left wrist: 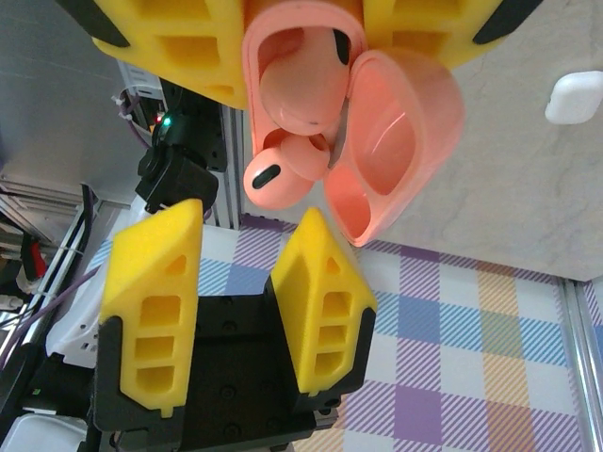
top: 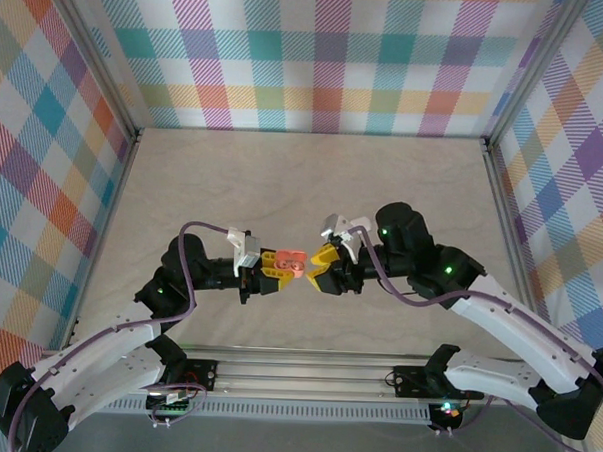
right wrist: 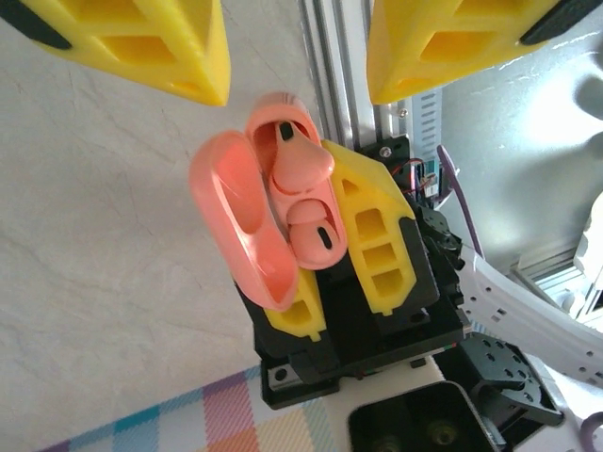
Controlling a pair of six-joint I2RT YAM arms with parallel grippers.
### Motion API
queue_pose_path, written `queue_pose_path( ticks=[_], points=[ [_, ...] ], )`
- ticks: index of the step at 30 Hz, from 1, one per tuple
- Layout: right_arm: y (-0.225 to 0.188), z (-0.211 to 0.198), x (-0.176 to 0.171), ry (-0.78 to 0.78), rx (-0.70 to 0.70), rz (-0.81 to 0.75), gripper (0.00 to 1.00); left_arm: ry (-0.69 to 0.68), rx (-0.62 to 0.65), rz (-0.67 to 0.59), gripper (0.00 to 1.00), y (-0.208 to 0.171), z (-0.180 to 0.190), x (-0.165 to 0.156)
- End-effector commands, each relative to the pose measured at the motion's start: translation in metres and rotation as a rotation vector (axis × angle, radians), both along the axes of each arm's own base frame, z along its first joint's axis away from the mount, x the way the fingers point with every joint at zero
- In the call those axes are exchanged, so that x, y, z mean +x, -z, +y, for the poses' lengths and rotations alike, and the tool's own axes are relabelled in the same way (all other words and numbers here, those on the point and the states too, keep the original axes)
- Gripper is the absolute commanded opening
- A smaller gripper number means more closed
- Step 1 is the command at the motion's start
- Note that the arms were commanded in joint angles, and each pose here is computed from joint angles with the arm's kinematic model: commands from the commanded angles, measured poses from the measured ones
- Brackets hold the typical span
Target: Insert the wireless bluetooth earbuds into the charging case
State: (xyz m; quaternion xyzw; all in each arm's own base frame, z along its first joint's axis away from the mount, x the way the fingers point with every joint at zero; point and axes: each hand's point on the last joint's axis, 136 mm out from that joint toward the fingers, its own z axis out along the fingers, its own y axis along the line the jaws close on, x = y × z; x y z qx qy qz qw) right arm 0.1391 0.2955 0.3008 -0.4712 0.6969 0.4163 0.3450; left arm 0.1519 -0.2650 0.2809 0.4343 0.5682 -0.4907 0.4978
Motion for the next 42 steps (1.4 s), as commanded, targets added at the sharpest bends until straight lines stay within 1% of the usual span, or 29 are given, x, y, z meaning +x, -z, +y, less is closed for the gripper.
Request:
queue_pose_path(
  ticks=[1, 5, 7, 8, 10, 12, 14, 16, 18, 20, 22, 25, 28, 30, 34, 42],
  points=[
    [-0.022, -0.011, 0.009, 0.077, 0.010, 0.012, 0.43, 0.007, -0.047, -0.059, 0.00, -0.023, -0.001, 0.000],
    [-0.025, -0.010, 0.020, 0.096, 0.014, 0.097, 0.43, 0.017, -0.051, -0.063, 0.00, -0.025, -0.002, 0.000],
    [-0.025, -0.005, 0.021, 0.085, 0.026, 0.119, 0.46, 0.016, -0.047, -0.058, 0.00, -0.024, -0.002, 0.000],
    [-0.022, -0.005, 0.025, 0.110, 0.022, 0.131, 0.48, 0.016, -0.048, -0.059, 0.00, -0.024, -0.002, 0.000],
    [-0.010, -0.008, 0.042, 0.207, -0.019, 0.152, 0.49, 0.021, -0.048, -0.058, 0.00, -0.024, -0.003, -0.001],
    [0.002, -0.014, 0.059, 0.291, -0.050, 0.215, 0.47, 0.027, -0.047, -0.058, 0.00, -0.023, -0.003, -0.003],
    [0.011, -0.020, 0.076, 0.360, -0.054, 0.319, 0.43, 0.029, -0.046, -0.062, 0.00, -0.023, -0.003, -0.004],
    [0.009, -0.016, 0.076, 0.323, -0.012, 0.372, 0.41, 0.026, -0.044, -0.063, 0.00, -0.023, -0.003, -0.004],
    [-0.002, -0.012, 0.067, 0.267, 0.058, 0.351, 0.42, 0.010, -0.033, -0.053, 0.00, -0.020, -0.003, -0.001],
    [-0.015, -0.015, 0.056, 0.233, 0.125, 0.298, 0.43, -0.006, -0.025, -0.046, 0.00, -0.018, -0.002, 0.001],
    [-0.021, -0.015, 0.042, 0.202, 0.137, 0.223, 0.43, -0.022, -0.018, -0.041, 0.00, -0.015, -0.001, 0.004],
    [-0.020, -0.005, 0.018, 0.150, 0.068, 0.114, 0.43, -0.025, -0.009, -0.037, 0.00, -0.013, -0.003, 0.006],
    [-0.013, 0.006, 0.009, 0.131, -0.031, 0.034, 0.40, -0.018, -0.004, -0.035, 0.00, -0.012, -0.004, 0.007],
    [-0.009, 0.012, 0.010, 0.131, -0.075, 0.004, 0.39, -0.018, -0.005, -0.032, 0.00, -0.012, -0.005, 0.007],
    [0.001, 0.019, 0.014, 0.130, -0.143, -0.011, 0.37, -0.015, -0.009, -0.031, 0.00, -0.013, -0.004, 0.006],
    [0.011, 0.015, 0.020, 0.151, -0.195, -0.026, 0.35, -0.022, -0.009, -0.034, 0.00, -0.014, -0.003, 0.005]
  ],
)
